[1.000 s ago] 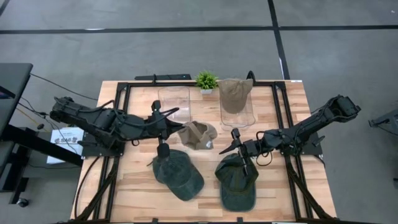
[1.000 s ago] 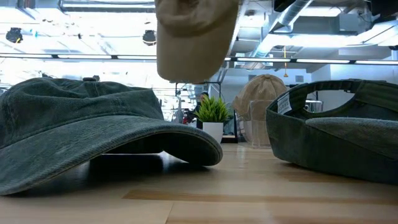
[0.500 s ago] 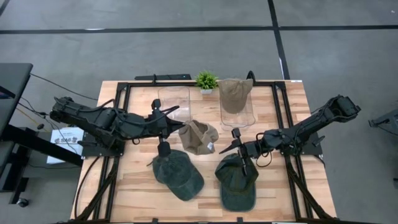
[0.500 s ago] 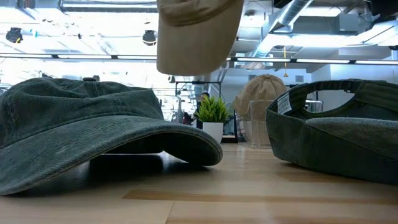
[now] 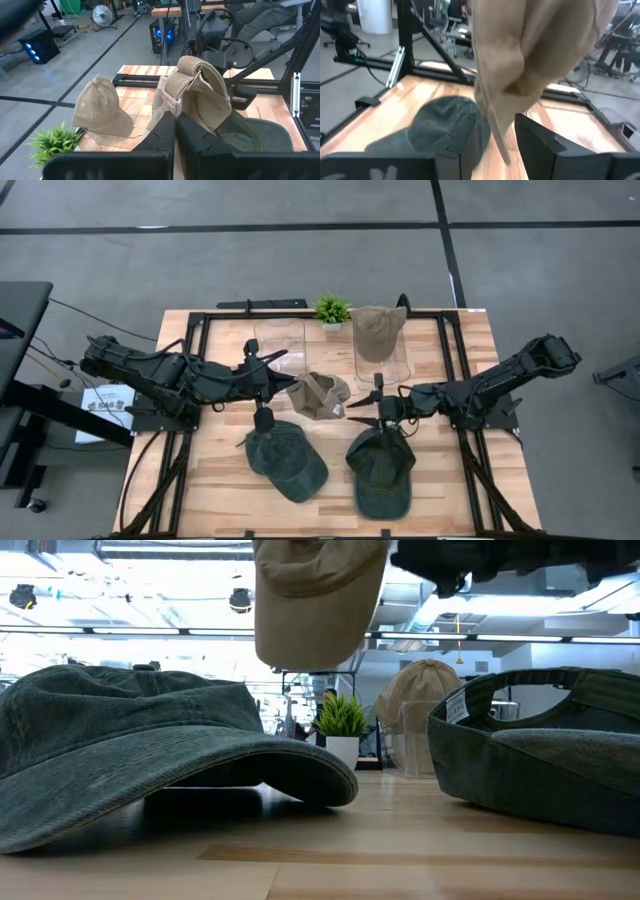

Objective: Pick & Place hat
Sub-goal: Put the brown cap into the right transparent bin

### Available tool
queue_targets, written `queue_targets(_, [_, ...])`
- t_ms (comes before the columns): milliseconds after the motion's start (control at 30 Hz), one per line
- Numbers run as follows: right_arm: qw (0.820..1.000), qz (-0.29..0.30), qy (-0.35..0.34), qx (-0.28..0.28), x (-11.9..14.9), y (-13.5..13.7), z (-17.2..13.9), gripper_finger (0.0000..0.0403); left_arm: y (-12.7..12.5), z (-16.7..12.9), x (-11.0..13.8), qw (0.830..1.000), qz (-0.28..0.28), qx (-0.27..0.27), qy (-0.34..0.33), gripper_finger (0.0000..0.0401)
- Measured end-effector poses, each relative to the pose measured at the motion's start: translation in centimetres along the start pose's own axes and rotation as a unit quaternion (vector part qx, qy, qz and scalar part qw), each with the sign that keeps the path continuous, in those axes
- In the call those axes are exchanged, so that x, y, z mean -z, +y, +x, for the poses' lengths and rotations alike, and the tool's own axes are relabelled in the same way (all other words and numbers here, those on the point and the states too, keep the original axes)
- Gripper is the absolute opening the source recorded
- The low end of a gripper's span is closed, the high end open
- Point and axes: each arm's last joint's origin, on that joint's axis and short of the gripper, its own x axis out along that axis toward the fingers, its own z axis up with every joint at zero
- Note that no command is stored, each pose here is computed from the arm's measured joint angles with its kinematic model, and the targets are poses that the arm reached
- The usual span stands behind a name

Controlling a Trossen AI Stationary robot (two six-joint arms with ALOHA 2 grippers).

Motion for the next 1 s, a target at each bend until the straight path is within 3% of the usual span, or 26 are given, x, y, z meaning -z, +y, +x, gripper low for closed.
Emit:
queue_targets(300, [0.999, -0.015, 0.029, -0.014, 1.8, 0.6, 1.5, 0.0135, 0.0, 0.0, -0.2, 1.000, -0.007, 0.001, -0.011, 0.0006])
queue_targets(733, [1.000, -0.026, -0.013, -0.011, 3.0, 0.8, 5.2, 0.0129, 0.0, 0.0, -0.5, 1.000, -0.007, 0.001, -0.023, 0.0006])
queue_targets(833, [1.000, -0.026, -0.013, -0.011, 2.9, 0.9, 5.6, 0.0107, 0.0, 0.0, -0.5, 1.000, -0.007, 0.001, -0.023, 0.0006])
queue_targets(1000, [0.999, -0.030, -0.008, -0.038, 2.6, 1.0, 5.5, 0.0015, 0.0, 0.0, -0.5, 1.000, -0.006, 0.001, -0.022, 0.0006])
